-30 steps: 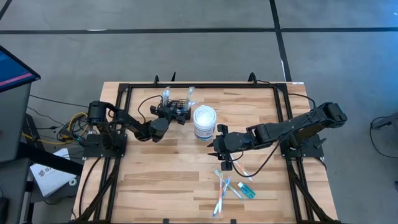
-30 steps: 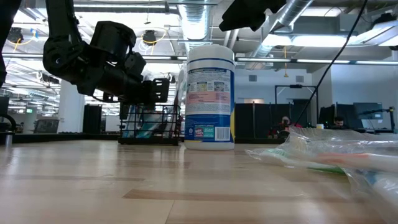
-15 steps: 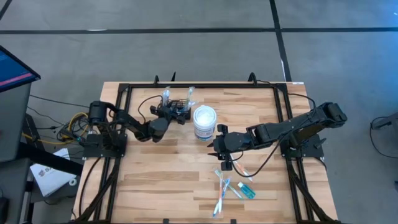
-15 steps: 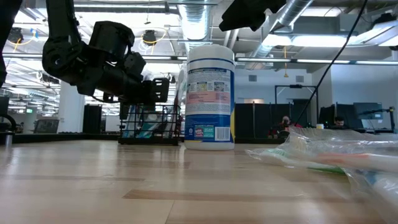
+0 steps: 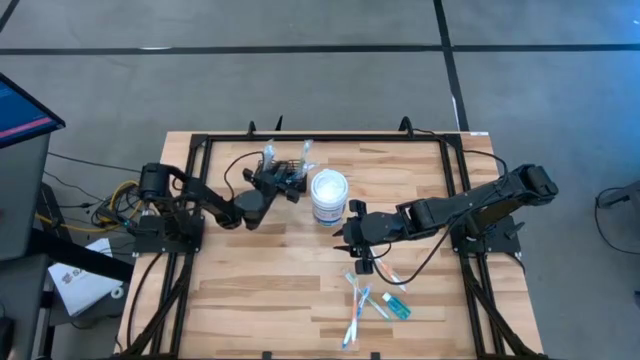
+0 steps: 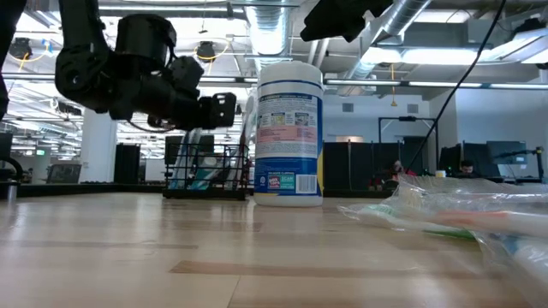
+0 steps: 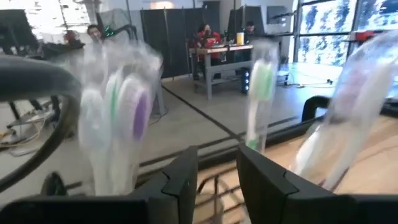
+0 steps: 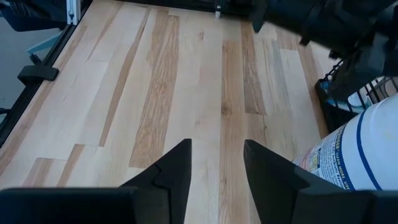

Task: Pick & Place toothbrushing station
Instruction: Put the top orange toothbrush into the mesh organizer

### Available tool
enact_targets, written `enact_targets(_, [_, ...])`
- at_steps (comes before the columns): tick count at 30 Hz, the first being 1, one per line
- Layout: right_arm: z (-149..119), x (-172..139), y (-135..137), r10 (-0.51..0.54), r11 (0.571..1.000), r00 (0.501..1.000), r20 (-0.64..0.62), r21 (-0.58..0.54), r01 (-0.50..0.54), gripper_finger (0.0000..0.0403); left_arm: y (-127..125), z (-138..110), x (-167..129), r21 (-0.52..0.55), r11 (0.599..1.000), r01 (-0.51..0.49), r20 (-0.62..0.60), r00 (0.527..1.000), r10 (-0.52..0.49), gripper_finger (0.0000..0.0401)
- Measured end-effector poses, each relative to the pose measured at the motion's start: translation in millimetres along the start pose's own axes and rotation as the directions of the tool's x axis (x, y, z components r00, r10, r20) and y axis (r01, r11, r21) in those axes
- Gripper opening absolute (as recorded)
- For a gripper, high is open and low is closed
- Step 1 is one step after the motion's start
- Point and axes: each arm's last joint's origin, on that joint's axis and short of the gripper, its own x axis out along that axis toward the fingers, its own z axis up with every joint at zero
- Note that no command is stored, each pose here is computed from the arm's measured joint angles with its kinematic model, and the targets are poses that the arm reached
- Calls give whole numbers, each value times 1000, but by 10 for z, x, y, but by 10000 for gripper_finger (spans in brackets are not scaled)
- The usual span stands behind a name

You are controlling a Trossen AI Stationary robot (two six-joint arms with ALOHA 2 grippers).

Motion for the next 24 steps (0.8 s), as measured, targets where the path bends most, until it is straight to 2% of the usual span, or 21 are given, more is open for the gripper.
enact_targets(8, [-4,0,0,0,1000,1000,-4,-1,0,137,33,371,-106,-13,999,48,73,996,-47,106])
enact_targets(13, [-15,-4,24,6,1000,1000,-13,8,-5,134,10,519,-252,-19,995,102,103,990,-99,106])
enact_targets(21, [-90,-25,97,21,1000,996,-84,18,-19,133,-58,577,-442,-8,983,186,114,976,-184,106])
enact_targets(24, [-143,-48,171,36,999,991,-130,19,-34,133,-95,578,-505,-4,968,249,122,961,-247,106])
